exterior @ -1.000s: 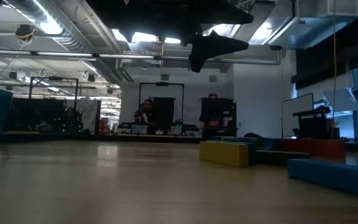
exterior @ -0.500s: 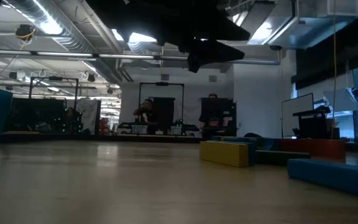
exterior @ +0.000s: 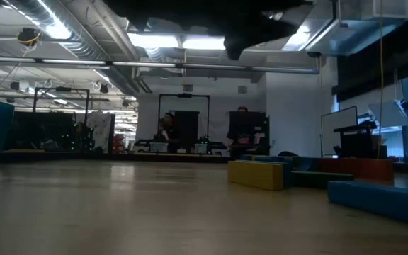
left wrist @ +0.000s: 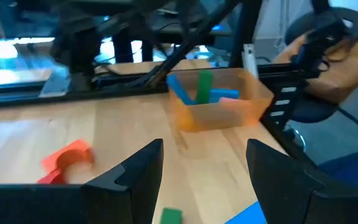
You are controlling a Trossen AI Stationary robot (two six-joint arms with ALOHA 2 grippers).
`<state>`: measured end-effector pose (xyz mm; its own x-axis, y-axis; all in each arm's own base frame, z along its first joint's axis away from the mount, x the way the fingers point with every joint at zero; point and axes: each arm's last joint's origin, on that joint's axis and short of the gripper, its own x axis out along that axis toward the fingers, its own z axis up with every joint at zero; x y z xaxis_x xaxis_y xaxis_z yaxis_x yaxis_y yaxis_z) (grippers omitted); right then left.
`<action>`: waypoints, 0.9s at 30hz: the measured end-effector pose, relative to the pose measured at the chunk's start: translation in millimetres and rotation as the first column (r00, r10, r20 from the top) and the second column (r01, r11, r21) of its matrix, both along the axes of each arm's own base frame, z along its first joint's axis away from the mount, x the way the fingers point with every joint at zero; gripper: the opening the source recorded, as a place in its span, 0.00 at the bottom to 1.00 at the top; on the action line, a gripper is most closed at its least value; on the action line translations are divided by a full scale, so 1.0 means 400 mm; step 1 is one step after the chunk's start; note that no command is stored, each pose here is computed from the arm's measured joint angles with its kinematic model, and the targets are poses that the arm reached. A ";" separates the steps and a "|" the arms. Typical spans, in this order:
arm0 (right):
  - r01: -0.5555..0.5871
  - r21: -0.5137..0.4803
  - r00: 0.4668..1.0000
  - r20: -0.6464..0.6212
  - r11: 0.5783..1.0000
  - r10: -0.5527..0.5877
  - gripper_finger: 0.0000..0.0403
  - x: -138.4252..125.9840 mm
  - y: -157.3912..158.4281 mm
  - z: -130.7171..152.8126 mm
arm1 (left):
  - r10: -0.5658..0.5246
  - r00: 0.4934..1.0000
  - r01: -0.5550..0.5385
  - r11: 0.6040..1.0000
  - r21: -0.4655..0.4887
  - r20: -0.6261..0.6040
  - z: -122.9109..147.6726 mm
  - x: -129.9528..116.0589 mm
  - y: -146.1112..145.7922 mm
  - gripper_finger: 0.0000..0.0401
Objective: Sort blocks by size
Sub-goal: Put the blue rectangular block into the orange bin
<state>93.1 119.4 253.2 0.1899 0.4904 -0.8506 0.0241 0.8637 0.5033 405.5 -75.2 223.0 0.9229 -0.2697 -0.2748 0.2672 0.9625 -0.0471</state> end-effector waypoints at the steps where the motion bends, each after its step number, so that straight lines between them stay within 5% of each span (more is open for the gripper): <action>1: 0.000 0.001 1.000 0.001 1.000 0.000 0.46 0.000 0.000 0.000 | -0.013 1.000 0.013 1.000 0.012 0.004 0.002 0.005 -0.009 0.52; 15: 0.042 0.094 0.999 -0.009 0.995 -0.041 0.46 0.007 0.012 0.012 | -0.234 0.948 0.275 0.942 0.191 -0.214 -0.110 0.170 -0.140 0.52; 22: 0.044 0.124 0.999 0.022 0.991 -0.047 0.46 0.013 0.019 0.018 | -0.318 0.876 0.431 0.853 0.293 -0.364 -0.202 0.195 -0.211 0.52; 27: 0.053 0.145 0.996 0.056 0.988 -0.062 0.46 0.019 0.023 0.023 | -0.320 0.867 0.442 0.849 0.292 -0.382 -0.221 0.200 -0.216 0.52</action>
